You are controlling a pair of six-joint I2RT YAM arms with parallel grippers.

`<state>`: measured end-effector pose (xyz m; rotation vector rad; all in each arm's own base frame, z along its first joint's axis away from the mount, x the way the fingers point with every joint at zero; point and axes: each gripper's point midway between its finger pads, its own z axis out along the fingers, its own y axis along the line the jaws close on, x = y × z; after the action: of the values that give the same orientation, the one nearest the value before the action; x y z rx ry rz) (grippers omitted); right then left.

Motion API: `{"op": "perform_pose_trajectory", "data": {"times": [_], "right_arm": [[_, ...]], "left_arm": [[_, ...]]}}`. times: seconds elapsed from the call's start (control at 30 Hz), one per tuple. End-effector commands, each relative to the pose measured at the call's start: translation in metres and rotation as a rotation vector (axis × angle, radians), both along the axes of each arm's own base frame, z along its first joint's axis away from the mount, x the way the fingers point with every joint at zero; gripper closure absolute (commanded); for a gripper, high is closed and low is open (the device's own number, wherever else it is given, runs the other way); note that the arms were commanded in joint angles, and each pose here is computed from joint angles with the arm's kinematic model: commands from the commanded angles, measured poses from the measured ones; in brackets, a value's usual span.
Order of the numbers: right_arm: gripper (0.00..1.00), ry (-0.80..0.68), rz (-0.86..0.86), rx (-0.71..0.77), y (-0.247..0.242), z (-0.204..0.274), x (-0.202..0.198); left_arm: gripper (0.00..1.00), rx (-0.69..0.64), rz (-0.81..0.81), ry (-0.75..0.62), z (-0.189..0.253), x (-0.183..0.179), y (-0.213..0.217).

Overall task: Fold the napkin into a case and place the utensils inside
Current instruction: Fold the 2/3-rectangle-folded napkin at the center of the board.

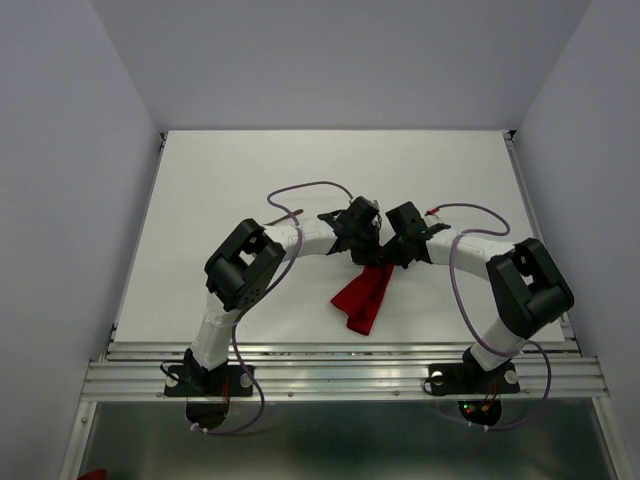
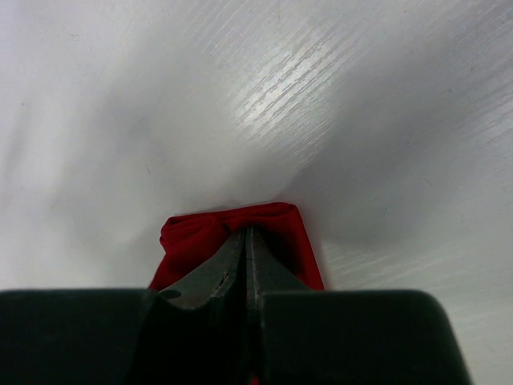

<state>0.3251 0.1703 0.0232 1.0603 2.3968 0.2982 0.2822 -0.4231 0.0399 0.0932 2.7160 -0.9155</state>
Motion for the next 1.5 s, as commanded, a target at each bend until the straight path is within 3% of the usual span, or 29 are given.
{"op": "perform_pose_trajectory", "data": {"times": [0.0, 0.27, 0.47, 0.57, 0.6, 0.67, 0.8, 1.1, 1.47], "right_arm": [[0.91, 0.121, 0.013, -0.052, -0.013, -0.025, -0.031], [0.88, 0.057, 0.023, -0.060, -0.017, -0.002, -0.027], [0.79, -0.072, 0.029, -0.040, -0.021, 0.038, -0.022], [0.65, -0.136, 0.047, -0.066, -0.030, 0.052, -0.024], [0.50, -0.177, 0.055, -0.065, -0.031, 0.063, -0.022], [0.33, -0.197, 0.098, -0.088, -0.033, 0.068, -0.024], [0.20, -0.199, 0.159, -0.095, -0.030, 0.071, -0.025], [0.17, -0.140, 0.292, -0.043, -0.012, 0.051, -0.020], [0.17, -0.132, 0.256, 0.040, -0.024, 0.039, -0.009]], "left_arm": [[1.00, -0.029, -0.005, -0.009, -0.001, 0.007, -0.011], [1.00, 0.037, -0.035, -0.058, -0.010, 0.008, 0.002], [1.00, 0.083, -0.063, -0.074, -0.017, 0.010, 0.010], [1.00, 0.088, -0.086, -0.069, -0.022, 0.006, 0.011], [1.00, 0.086, -0.096, -0.070, -0.023, 0.005, 0.012], [1.00, 0.090, -0.106, -0.068, -0.026, 0.003, 0.014], [1.00, 0.087, -0.155, -0.093, -0.026, 0.001, 0.013], [1.00, 0.083, -0.286, -0.171, -0.017, 0.000, 0.013], [1.00, 0.024, -0.340, -0.215, -0.012, -0.005, 0.008]]}}
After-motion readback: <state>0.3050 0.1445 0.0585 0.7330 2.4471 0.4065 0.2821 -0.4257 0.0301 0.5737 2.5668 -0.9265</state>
